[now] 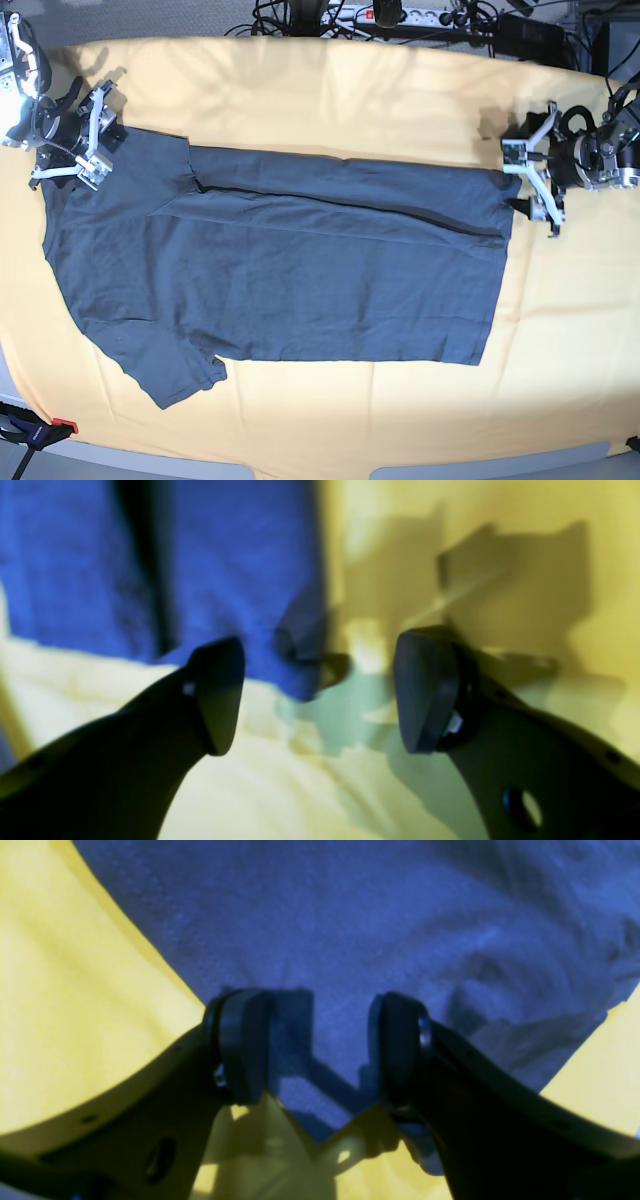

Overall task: Fold the T-shirt properly
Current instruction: 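Hold the folded edge with both grippers and adjust the grip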

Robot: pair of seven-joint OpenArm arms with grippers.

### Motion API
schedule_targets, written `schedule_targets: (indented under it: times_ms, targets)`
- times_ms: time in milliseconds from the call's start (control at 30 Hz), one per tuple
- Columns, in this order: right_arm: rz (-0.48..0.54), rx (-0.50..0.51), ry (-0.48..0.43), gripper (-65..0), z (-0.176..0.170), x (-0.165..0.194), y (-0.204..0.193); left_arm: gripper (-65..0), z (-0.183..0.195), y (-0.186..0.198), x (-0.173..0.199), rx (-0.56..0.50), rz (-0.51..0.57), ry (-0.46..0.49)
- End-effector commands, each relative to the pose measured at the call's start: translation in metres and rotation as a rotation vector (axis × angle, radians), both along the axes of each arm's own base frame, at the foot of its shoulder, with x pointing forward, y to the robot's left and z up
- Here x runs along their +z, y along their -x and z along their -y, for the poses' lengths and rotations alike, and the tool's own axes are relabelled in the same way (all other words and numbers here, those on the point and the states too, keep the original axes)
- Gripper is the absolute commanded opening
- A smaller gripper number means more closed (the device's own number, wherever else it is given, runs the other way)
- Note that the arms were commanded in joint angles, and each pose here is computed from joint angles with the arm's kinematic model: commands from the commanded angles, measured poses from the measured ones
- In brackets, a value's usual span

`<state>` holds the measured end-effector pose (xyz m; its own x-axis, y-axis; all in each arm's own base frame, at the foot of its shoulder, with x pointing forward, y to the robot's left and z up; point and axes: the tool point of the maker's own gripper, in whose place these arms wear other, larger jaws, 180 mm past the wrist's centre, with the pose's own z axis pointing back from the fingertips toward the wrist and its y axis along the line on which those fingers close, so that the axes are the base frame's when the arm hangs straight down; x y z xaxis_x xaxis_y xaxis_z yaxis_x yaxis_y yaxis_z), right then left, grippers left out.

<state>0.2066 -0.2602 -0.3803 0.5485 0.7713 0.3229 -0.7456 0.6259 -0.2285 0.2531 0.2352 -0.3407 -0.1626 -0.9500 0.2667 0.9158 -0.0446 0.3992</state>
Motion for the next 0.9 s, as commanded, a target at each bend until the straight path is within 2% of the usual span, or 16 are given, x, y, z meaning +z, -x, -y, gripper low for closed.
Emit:
schedule_targets:
  times_ms: [0, 267, 367, 433, 500, 733, 867]
  targets:
    - [0.006, 0.007, 0.034, -27.7, 0.008, 0.005, -0.003, -18.6, -0.008, -0.012, 0.012, 0.011, 0.053, -0.018]
    - [0.012, 0.006, 0.034, -27.7, 0.008, 0.006, -0.005, -19.3, 0.000, -0.013, 0.009, 0.011, 0.055, 0.004]
    - [0.011, 0.007, 0.040, -27.7, 0.009, 0.005, -0.005, -30.3, 0.001, -0.013, 0.009, 0.012, 0.055, 0.006]
    - [-0.008, 0.023, 0.080, -27.7, 0.015, 0.004, -0.001, -36.2, 0.000, -0.013, 0.008, 0.015, 0.055, 0.000]
    - [-0.023, 0.047, 0.096, -27.7, 0.019, 0.006, 0.000, -36.4, -0.001, -0.013, 0.008, 0.015, 0.055, -0.001]
    - [0.032, 0.060, 0.147, -27.7, 0.033, 0.032, -0.015, -36.5, 0.000, -0.007, 0.005, -0.003, 0.018, -0.009]
    - [0.033, 0.059, 0.160, -27.7, 0.037, 0.034, -0.016, -36.5, 0.000, -0.007, 0.005, -0.003, 0.018, -0.007]
